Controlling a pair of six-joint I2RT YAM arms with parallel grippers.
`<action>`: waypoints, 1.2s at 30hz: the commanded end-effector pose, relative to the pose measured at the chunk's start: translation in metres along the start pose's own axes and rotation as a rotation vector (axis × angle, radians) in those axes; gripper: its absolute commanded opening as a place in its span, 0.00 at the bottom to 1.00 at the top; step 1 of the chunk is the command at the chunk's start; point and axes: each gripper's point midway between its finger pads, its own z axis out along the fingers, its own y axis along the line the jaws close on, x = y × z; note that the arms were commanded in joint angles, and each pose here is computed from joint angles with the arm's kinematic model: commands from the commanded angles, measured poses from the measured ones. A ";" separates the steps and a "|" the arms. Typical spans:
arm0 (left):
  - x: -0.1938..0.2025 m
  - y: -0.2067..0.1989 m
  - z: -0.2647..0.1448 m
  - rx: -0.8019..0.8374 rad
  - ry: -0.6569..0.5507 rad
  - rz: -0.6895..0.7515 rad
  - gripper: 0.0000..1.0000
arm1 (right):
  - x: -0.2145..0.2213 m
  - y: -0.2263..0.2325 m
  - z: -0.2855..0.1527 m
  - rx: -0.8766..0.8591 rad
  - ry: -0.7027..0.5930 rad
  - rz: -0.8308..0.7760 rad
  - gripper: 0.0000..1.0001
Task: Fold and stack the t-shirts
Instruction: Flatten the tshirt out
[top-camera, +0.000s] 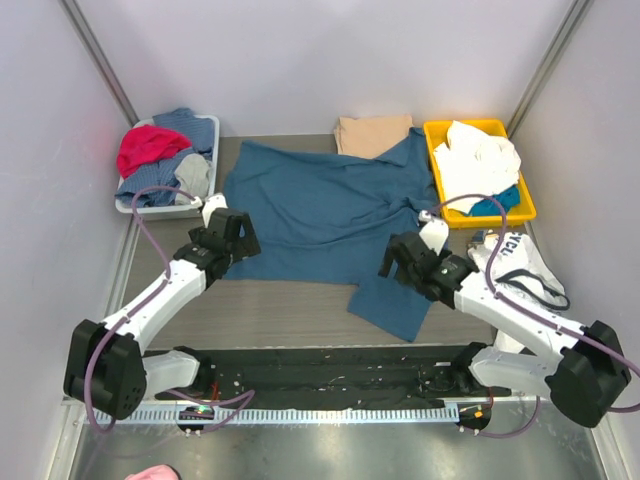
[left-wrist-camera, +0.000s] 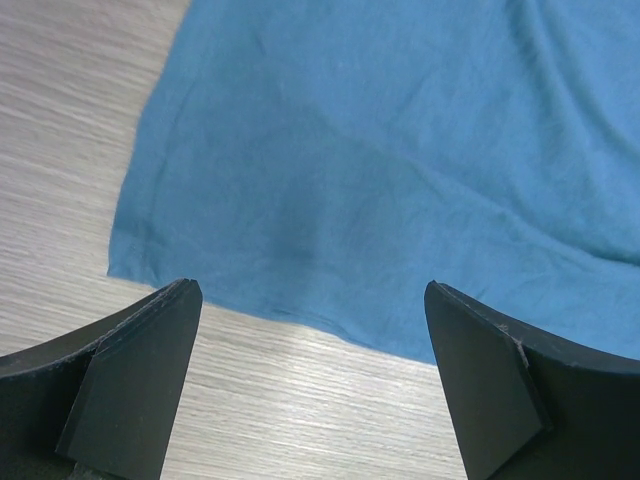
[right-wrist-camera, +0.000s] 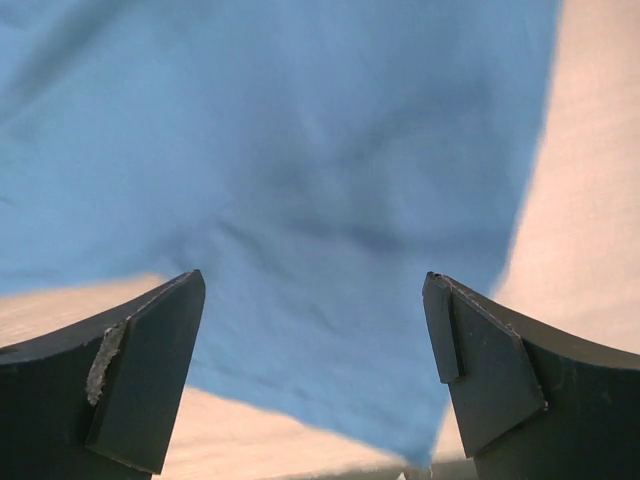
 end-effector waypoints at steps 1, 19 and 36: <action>-0.008 -0.011 -0.004 0.028 0.007 -0.026 1.00 | 0.037 -0.037 -0.008 0.131 0.016 0.179 1.00; -0.013 -0.001 -0.017 0.020 -0.024 -0.015 1.00 | 0.102 -0.056 -0.038 0.192 0.027 0.296 0.92; -0.009 -0.001 -0.016 0.020 -0.008 -0.005 1.00 | 0.130 -0.070 -0.031 0.199 0.052 0.363 0.74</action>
